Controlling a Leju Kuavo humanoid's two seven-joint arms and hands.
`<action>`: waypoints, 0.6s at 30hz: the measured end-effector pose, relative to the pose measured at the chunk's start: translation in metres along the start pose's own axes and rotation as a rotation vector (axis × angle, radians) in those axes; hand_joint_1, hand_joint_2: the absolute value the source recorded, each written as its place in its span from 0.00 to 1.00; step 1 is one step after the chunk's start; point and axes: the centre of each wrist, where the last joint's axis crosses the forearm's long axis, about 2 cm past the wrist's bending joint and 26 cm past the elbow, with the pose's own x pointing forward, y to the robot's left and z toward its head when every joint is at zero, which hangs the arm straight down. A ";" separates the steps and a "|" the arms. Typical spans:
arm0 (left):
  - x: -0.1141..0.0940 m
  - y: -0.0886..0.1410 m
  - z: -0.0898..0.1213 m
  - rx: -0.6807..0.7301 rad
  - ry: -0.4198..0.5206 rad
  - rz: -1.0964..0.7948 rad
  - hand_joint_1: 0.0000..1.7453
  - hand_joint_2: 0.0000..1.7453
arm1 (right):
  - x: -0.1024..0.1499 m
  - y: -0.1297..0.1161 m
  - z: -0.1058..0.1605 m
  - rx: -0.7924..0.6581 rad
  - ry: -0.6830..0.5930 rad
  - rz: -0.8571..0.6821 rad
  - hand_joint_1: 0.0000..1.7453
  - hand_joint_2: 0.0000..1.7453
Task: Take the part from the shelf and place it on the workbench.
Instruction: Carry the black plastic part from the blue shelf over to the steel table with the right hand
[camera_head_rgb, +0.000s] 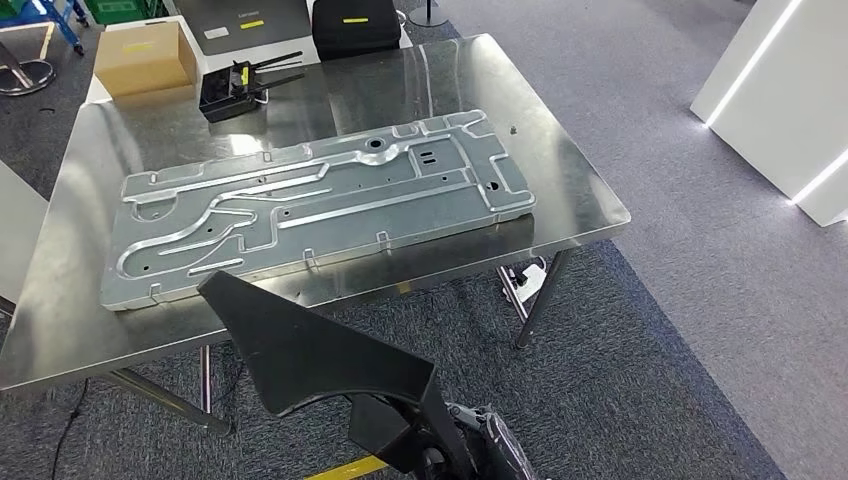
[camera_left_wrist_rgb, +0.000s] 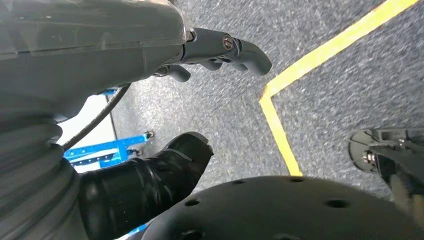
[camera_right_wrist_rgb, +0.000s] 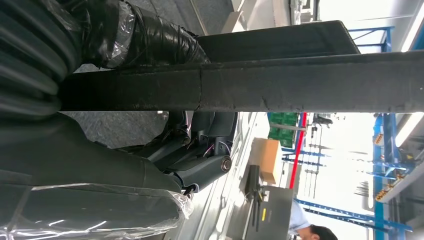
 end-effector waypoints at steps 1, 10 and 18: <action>0.000 0.000 0.000 0.000 -0.001 -0.001 0.00 1.00 | 0.000 0.000 0.000 -0.001 0.000 -0.001 1.00 1.00; 0.000 0.001 0.000 0.001 -0.002 -0.003 0.00 1.00 | 0.001 0.001 0.001 -0.003 0.000 -0.004 1.00 1.00; 0.000 0.000 0.000 -0.001 -0.007 -0.004 0.00 1.00 | 0.001 0.002 0.002 -0.005 0.000 -0.007 1.00 1.00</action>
